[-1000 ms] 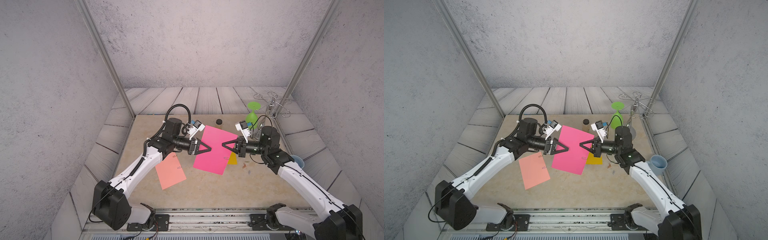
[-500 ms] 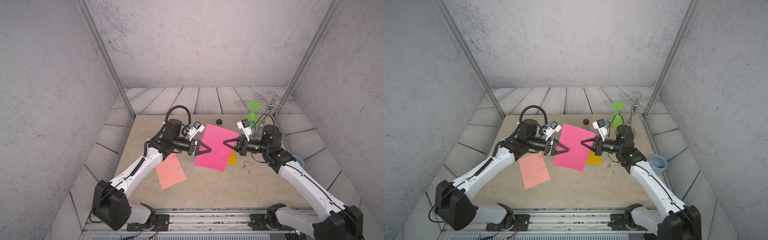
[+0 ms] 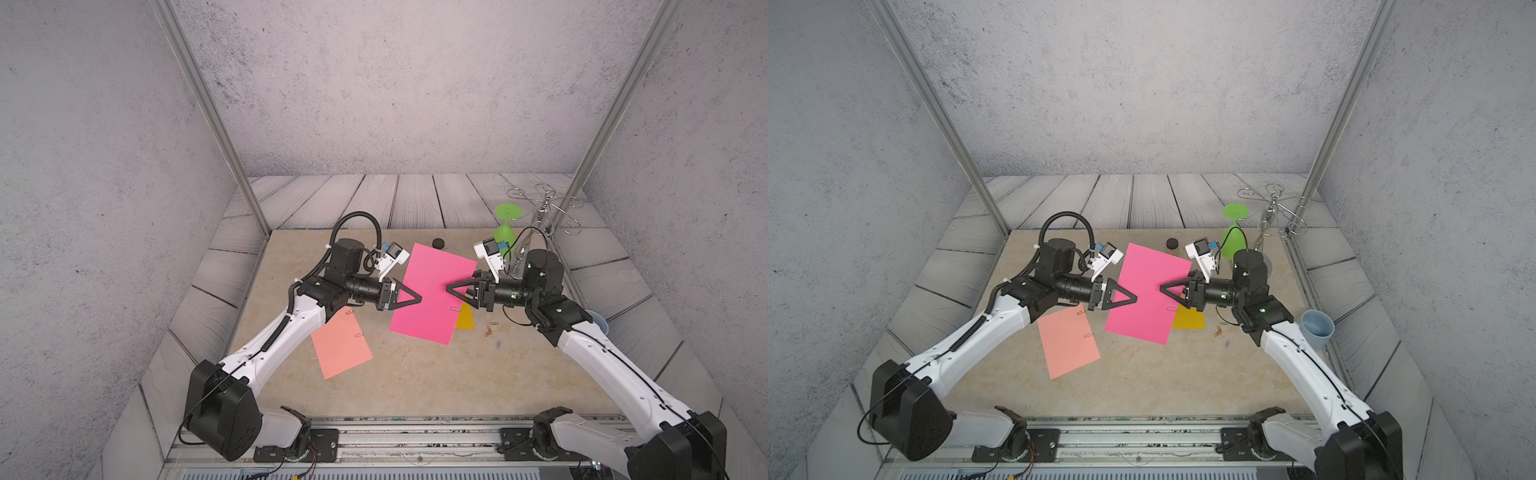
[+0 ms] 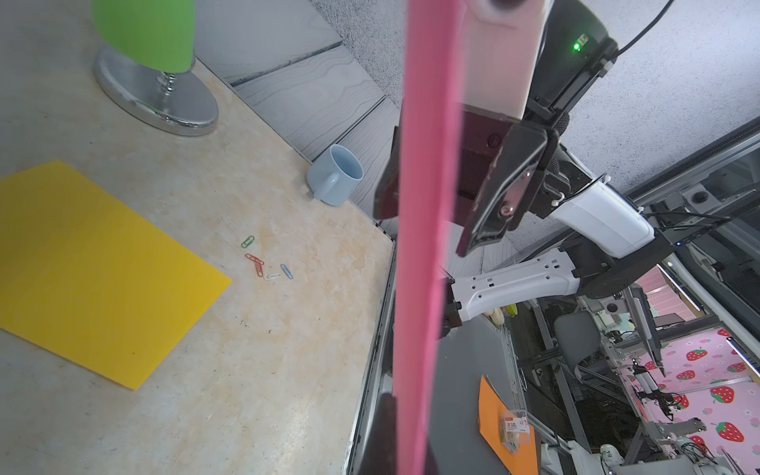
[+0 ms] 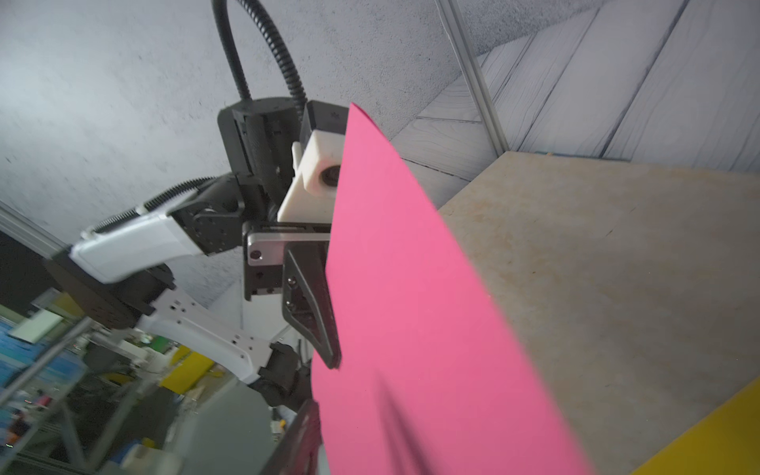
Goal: Unclip the paperclips from the documents
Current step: Adjust the document, then remove the paper clip from the document.
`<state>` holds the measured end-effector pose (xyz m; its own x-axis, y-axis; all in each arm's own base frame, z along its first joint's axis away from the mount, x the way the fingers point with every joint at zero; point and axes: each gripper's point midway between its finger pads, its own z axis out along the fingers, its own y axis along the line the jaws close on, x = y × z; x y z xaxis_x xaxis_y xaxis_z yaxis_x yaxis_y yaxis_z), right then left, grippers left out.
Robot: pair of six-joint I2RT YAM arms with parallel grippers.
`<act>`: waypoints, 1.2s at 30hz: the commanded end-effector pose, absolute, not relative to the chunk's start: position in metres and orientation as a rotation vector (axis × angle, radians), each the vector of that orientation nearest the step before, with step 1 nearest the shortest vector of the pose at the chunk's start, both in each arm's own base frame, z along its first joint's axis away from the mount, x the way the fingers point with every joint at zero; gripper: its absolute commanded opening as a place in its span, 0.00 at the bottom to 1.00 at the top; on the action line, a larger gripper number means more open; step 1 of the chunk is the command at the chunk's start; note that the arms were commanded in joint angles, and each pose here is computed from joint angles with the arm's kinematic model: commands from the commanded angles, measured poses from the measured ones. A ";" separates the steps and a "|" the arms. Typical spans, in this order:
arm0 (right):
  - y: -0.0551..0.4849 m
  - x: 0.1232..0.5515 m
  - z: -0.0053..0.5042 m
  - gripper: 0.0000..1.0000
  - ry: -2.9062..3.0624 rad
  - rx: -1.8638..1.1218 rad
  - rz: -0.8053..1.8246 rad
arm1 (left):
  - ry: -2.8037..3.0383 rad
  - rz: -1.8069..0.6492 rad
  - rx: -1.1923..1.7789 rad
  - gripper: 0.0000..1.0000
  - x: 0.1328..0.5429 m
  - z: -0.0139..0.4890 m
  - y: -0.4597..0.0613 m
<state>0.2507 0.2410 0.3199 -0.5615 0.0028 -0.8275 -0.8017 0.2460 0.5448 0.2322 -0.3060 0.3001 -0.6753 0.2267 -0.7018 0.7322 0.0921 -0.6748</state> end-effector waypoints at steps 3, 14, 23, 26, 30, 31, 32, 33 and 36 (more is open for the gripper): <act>0.239 0.234 0.308 0.57 1.813 -0.768 1.436 | 1.867 -1.580 0.977 0.00 0.228 0.322 -0.303; 0.239 0.214 0.298 0.52 1.825 -0.796 1.543 | 1.870 -1.553 0.985 0.00 0.230 0.324 -0.302; 0.238 0.212 0.299 0.30 1.823 -0.799 1.545 | 1.880 -1.528 0.986 0.00 0.230 0.323 -0.299; 0.238 0.212 0.298 0.25 1.828 -0.796 1.545 | 1.878 -1.525 0.986 0.00 0.230 0.324 -0.298; 0.238 0.213 0.295 0.20 1.842 -0.787 1.537 | 1.874 -1.524 0.987 0.00 0.230 0.325 -0.298; 0.238 0.213 0.294 0.19 1.843 -0.786 1.538 | 1.876 -1.521 0.984 0.00 0.231 0.325 -0.297; 0.238 0.213 0.294 0.19 1.843 -0.787 1.538 | 1.873 -1.519 0.984 0.00 0.231 0.325 -0.297; 0.238 0.213 0.293 0.19 1.845 -0.787 1.539 | 1.871 -1.519 0.985 0.00 0.230 0.326 -0.297; 0.238 0.213 0.291 0.18 1.852 -0.781 1.537 | 1.875 -1.516 0.980 0.00 0.231 0.325 -0.296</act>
